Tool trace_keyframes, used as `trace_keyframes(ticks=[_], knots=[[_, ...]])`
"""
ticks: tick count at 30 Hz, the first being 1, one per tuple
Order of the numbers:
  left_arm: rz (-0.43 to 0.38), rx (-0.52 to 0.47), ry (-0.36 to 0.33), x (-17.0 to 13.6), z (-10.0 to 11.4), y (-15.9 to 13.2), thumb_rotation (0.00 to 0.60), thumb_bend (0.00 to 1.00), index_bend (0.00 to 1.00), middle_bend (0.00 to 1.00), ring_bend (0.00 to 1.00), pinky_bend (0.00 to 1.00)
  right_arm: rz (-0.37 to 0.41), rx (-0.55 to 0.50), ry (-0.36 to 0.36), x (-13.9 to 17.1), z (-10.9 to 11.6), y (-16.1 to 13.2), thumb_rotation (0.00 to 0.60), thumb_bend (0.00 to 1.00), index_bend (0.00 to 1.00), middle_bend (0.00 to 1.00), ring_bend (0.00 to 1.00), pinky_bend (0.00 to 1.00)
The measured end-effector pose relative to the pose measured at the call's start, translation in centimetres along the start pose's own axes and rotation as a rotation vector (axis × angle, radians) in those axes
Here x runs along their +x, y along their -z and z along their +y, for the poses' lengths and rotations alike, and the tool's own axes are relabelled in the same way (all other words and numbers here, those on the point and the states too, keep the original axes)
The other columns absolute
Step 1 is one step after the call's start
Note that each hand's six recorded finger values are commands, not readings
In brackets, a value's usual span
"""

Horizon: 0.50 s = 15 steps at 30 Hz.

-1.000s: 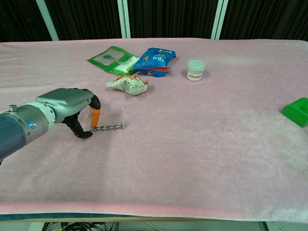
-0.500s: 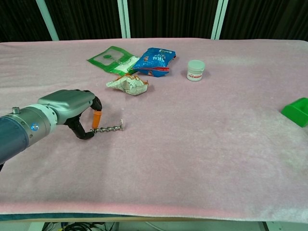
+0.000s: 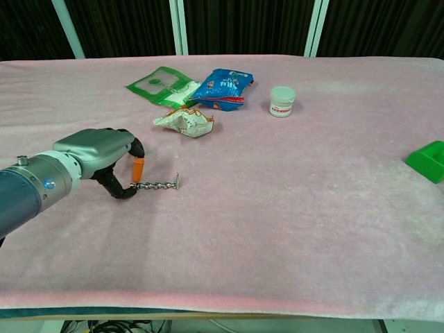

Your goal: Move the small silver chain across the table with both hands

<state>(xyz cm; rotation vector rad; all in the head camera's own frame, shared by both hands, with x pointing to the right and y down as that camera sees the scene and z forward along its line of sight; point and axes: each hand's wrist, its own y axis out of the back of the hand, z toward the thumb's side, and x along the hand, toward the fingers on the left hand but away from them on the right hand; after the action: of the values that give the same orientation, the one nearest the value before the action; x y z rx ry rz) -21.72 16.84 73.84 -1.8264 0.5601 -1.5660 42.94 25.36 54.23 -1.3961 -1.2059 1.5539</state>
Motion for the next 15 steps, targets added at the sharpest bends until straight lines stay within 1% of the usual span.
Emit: trace_keyframes(ticks=[10,15], knots=[[0.002,-0.003,-0.015,0.06,0.08,-0.01,0.600,0.32,0.58,0.22,0.00,0.00,-0.004,0.001,0.001,-0.01,-0.04,0.00,0.600,0.19,0.09,0.00,0.02,0.22],[0.001,0.006,-0.008,-0.06,-0.13,0.00,0.600,0.32,0.58,0.22,0.00,0.00,-0.009,0.000,0.004,-0.03,0.00,0.05,0.600,0.19,0.09,0.00,0.02,0.22]])
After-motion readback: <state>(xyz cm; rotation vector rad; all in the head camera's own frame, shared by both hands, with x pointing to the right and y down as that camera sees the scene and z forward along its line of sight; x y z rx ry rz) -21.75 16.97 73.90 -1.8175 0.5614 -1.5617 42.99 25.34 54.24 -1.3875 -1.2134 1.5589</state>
